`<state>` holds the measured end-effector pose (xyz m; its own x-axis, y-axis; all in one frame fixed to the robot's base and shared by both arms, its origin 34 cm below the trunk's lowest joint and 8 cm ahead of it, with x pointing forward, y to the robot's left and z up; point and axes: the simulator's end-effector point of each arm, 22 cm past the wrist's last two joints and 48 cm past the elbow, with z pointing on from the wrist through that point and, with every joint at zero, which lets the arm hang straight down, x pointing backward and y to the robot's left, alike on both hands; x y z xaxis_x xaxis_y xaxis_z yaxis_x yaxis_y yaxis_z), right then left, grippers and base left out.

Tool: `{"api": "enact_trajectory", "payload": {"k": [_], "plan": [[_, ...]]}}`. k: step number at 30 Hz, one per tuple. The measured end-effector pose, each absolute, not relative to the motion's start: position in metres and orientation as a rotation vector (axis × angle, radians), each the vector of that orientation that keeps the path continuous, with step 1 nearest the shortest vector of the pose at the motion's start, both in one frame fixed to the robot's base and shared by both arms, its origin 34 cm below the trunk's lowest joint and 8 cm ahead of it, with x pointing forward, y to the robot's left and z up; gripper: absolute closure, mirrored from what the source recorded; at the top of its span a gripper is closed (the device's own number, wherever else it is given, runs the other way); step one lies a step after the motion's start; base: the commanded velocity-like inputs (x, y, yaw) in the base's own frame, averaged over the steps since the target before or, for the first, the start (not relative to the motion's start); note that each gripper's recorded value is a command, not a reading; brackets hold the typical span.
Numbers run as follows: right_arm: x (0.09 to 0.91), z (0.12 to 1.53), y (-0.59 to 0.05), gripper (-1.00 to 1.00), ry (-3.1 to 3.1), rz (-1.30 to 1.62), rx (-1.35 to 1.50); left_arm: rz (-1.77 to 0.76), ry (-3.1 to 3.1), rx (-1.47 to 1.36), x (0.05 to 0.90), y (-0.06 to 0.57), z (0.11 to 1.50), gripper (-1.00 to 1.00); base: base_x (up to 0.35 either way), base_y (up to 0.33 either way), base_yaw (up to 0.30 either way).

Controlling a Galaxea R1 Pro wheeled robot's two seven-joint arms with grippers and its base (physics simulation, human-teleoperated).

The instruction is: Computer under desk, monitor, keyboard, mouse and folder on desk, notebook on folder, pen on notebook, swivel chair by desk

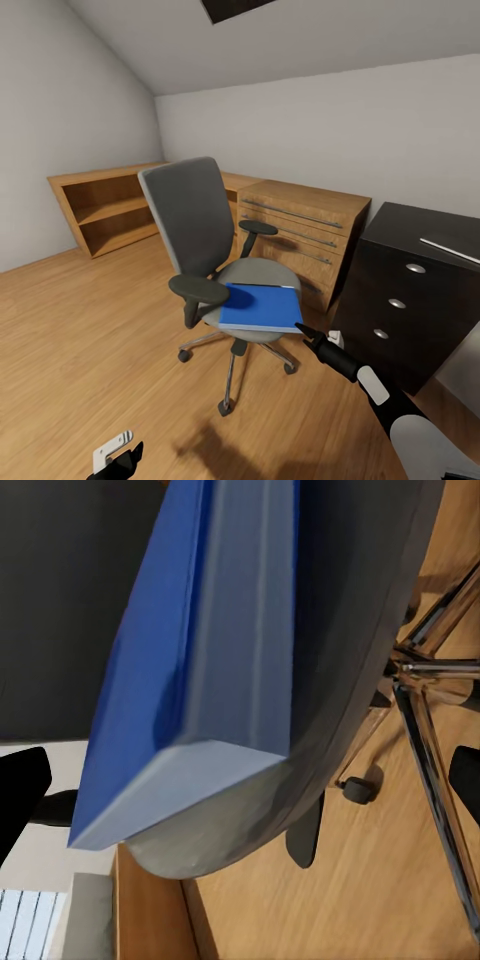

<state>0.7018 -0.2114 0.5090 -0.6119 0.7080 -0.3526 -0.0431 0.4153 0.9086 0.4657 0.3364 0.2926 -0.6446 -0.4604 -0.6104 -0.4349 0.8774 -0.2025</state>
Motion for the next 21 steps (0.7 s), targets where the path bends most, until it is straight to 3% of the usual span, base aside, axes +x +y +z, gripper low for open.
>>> {"api": "enact_trajectory", "payload": {"k": [21], "plan": [[0.7020,0.5091,-0.2118,-1.00,1.914,1.259,0.567,-0.047,2.358,-0.641,0.4657,0.3374,0.2927,-1.00,0.039,0.041,0.000]]}}
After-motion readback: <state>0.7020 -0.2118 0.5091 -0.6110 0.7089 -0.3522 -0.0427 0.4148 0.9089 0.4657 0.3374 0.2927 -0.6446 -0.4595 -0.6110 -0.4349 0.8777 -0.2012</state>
